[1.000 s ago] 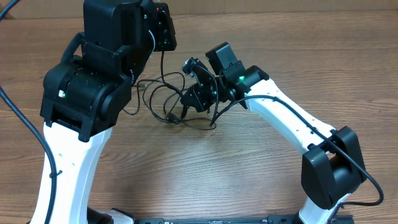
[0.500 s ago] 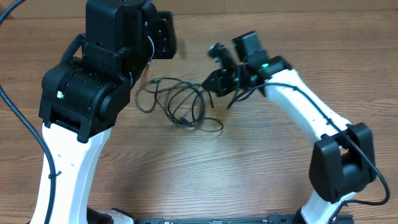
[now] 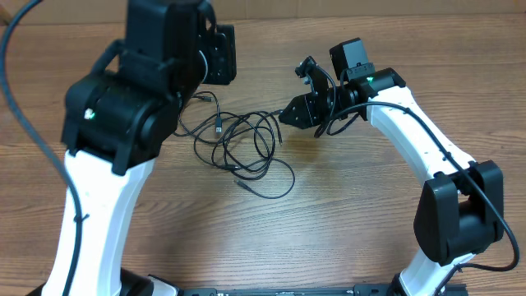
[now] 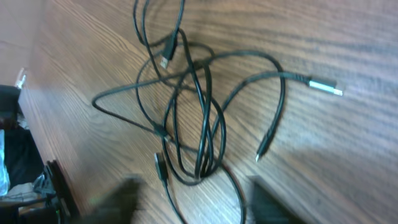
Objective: Untangle cables
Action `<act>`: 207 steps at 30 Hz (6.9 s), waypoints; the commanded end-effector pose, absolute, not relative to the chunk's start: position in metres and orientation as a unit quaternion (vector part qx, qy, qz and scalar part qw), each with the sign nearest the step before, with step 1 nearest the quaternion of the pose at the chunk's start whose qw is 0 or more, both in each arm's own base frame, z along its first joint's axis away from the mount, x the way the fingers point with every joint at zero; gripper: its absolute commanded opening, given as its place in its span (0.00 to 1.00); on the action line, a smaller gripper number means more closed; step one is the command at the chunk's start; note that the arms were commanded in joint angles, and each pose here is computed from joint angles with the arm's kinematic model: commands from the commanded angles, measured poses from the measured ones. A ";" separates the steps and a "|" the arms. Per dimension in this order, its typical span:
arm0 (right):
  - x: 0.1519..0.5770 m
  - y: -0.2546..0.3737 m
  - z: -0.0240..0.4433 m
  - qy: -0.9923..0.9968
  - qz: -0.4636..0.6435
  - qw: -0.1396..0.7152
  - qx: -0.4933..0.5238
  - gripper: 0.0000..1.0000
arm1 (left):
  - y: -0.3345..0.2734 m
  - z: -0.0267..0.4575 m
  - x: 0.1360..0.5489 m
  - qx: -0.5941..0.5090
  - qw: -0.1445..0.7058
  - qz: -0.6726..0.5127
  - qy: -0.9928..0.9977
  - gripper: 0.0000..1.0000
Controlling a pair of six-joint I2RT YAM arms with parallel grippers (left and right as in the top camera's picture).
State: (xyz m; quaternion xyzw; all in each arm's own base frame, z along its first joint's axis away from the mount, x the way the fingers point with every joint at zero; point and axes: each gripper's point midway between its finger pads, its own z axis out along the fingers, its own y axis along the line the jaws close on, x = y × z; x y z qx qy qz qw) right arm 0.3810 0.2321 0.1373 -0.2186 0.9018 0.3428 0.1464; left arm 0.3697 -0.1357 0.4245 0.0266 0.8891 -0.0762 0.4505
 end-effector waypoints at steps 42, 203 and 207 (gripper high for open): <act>0.352 0.270 0.136 0.900 0.321 0.132 -0.263 0.95 | -0.142 0.158 0.292 0.161 0.272 -0.072 0.946 0.47; 0.390 0.182 0.424 0.820 0.223 0.466 -0.245 0.04 | -0.181 0.145 0.375 0.240 0.214 -0.179 0.930 0.38; 0.375 0.178 0.444 0.811 0.230 0.483 -0.237 0.04 | -0.198 0.137 0.382 0.246 0.217 -0.204 0.922 0.38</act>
